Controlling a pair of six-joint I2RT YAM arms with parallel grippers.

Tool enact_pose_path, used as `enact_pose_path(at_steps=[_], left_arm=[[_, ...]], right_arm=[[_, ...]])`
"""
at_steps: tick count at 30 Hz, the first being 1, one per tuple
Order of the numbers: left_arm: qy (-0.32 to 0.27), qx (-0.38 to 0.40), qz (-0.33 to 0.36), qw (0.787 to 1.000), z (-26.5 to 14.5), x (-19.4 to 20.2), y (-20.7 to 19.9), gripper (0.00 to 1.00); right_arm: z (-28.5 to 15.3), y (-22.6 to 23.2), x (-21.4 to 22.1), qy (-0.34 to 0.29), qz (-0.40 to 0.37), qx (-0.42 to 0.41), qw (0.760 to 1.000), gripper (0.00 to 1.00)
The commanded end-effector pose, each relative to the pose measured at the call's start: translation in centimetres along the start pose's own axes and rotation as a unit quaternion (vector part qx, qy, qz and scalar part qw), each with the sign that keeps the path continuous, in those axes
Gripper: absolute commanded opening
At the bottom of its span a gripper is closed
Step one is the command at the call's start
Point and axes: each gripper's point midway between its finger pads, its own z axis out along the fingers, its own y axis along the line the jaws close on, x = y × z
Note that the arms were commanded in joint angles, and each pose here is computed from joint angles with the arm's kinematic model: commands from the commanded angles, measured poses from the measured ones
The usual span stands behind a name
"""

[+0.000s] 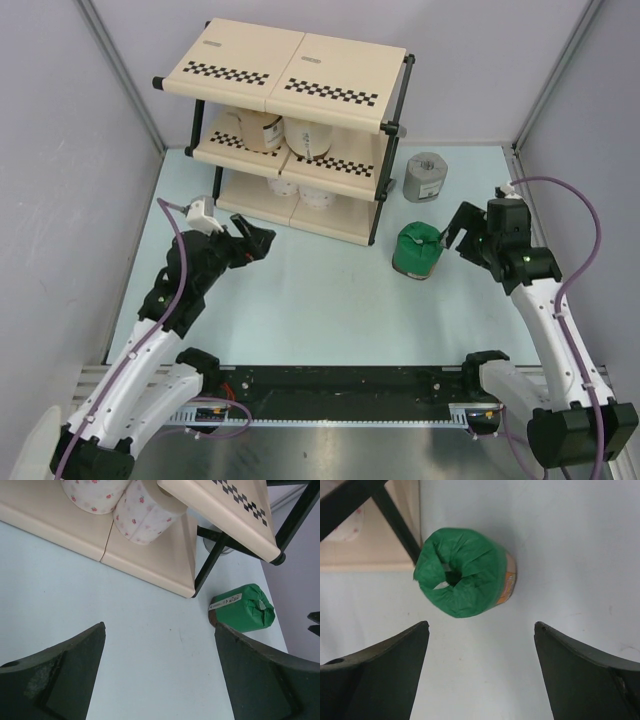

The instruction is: Place and organize the paper towels onto the shelf

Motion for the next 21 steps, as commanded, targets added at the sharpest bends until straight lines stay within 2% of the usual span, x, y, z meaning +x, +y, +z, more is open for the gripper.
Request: enact_pose_path(at_steps=[1,4,9,21], left_arm=[[0.010,0.018,0.018,1.000,-0.8,0.4,-0.4,0.95],[0.023,0.030,0.014,0.999,-0.7,1.3,-0.6,0.95],[0.041,0.034,0.015,0.998,-0.8,2.5,-0.2,0.95],[0.042,0.031,0.017,0.998,-1.3,3.2,0.4,0.96]], right_arm=[[1.1,3.1,1.0,0.041,-0.042,-0.094,0.994,0.90],[2.4,2.7,1.8,0.059,-0.043,-0.084,0.994,0.90],[4.1,1.7,2.2,0.056,-0.038,-0.058,0.996,0.90],[8.9,1.9,2.0,0.057,-0.009,-0.044,0.997,0.89]])
